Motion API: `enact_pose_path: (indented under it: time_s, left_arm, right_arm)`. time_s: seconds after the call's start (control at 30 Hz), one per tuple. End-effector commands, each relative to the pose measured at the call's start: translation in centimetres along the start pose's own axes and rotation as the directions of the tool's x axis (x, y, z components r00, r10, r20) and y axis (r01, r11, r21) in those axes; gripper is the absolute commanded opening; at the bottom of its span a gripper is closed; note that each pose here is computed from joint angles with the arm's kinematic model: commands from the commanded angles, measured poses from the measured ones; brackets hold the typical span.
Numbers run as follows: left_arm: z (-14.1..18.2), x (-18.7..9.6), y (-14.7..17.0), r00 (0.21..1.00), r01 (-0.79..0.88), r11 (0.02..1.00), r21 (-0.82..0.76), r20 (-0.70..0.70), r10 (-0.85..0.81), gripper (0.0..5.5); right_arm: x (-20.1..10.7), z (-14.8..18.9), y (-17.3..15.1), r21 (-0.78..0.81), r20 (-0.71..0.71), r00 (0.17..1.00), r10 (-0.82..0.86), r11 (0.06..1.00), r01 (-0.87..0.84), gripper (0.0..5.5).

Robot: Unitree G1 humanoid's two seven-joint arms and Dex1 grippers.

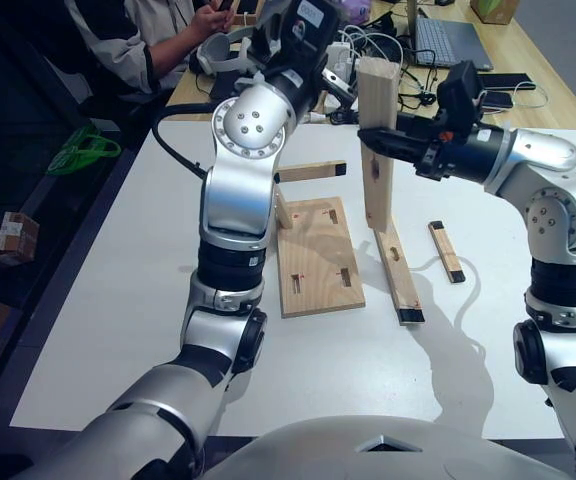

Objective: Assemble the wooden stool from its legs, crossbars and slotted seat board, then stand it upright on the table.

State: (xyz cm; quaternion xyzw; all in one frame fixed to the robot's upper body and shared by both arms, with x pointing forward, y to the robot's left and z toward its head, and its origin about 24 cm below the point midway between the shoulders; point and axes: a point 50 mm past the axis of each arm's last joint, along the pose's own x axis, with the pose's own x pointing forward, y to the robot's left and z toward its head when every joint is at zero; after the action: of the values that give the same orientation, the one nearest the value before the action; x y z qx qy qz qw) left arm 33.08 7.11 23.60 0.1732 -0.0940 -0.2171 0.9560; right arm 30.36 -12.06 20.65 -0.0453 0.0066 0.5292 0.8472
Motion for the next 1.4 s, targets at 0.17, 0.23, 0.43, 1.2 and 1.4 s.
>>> enact_pose_path:
  time_s: [0.17,0.23,0.43,1.2,1.4]
  left_arm:
    - [0.9,0.2,-2.1,0.995,0.092,0.995,-0.043,0.030,-0.091,5.40]
    - [0.9,0.2,-2.1,0.995,0.096,0.994,-0.047,0.032,-0.094,5.40]
    - [1.4,0.0,-0.6,0.997,0.027,0.998,-0.058,0.077,-0.023,5.40]
    - [-3.4,-8.5,11.9,0.762,-0.552,0.735,-0.393,0.118,0.636,5.40]
    - [-5.0,-9.5,9.0,0.968,-0.187,0.934,-0.305,0.105,0.228,5.40]
  right_arm:
    - [0.8,-0.8,0.8,-0.054,-0.063,0.998,0.022,0.998,-0.025,1.00]
    - [0.8,-1.0,0.8,-0.064,-0.071,0.997,0.023,0.998,-0.028,1.00]
    - [-0.2,-1.6,0.3,-0.062,-0.071,0.997,-0.024,0.998,0.019,1.00]
    - [-0.4,-10.2,-2.1,0.790,-0.046,0.790,-0.611,0.462,0.403,1.00]
    - [-0.3,-9.7,-3.2,0.782,-0.029,0.763,-0.645,0.461,0.420,1.00]
